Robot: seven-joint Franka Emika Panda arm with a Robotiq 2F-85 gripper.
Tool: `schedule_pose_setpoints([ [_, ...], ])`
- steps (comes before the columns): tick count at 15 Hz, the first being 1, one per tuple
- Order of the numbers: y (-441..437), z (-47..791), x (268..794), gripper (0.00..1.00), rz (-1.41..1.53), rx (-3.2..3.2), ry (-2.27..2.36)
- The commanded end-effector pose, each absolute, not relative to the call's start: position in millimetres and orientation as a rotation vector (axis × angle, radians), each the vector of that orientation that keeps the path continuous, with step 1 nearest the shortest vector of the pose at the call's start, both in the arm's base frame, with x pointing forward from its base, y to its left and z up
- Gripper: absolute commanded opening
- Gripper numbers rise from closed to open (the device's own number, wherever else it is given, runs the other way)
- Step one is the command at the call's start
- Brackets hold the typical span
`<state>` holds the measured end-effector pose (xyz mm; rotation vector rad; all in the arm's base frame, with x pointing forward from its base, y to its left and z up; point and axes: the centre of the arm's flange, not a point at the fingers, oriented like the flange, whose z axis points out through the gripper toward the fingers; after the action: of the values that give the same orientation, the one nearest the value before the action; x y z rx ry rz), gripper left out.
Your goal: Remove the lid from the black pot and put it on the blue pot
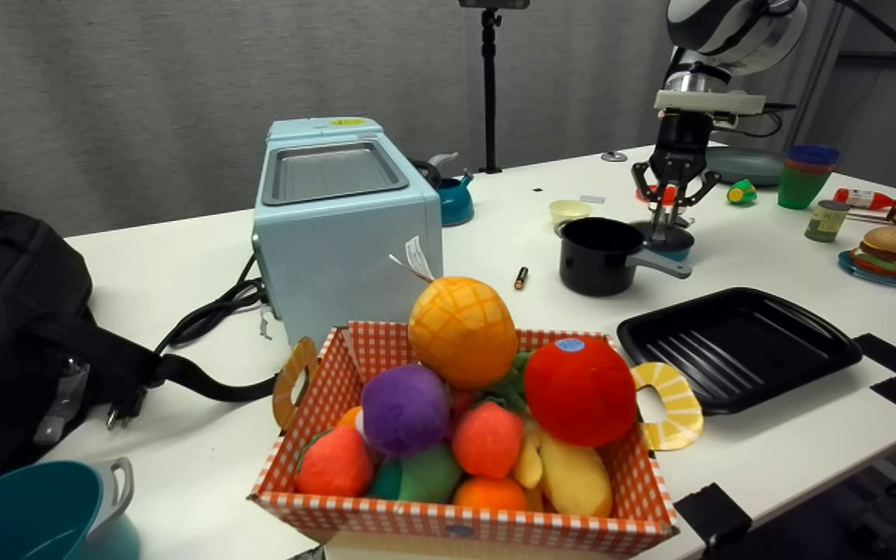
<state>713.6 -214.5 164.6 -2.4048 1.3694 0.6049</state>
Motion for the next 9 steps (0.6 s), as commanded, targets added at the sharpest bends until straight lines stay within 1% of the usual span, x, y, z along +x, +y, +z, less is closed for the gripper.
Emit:
schedule_pose_setpoints([
  [1, -220, 161, 723, 0.55, 0.665, -2.339, 1.379],
  [4, -217, 162, 723, 0.77, 0.65, -2.369, 1.379],
  [5, -216, 169, 724, 0.85, 0.615, -2.396, 1.378],
  [7, -214, 187, 728, 0.99, 0.543, -2.443, 1.363],
  [9, -212, 220, 735, 1.0, 0.464, -2.493, 1.317],
])
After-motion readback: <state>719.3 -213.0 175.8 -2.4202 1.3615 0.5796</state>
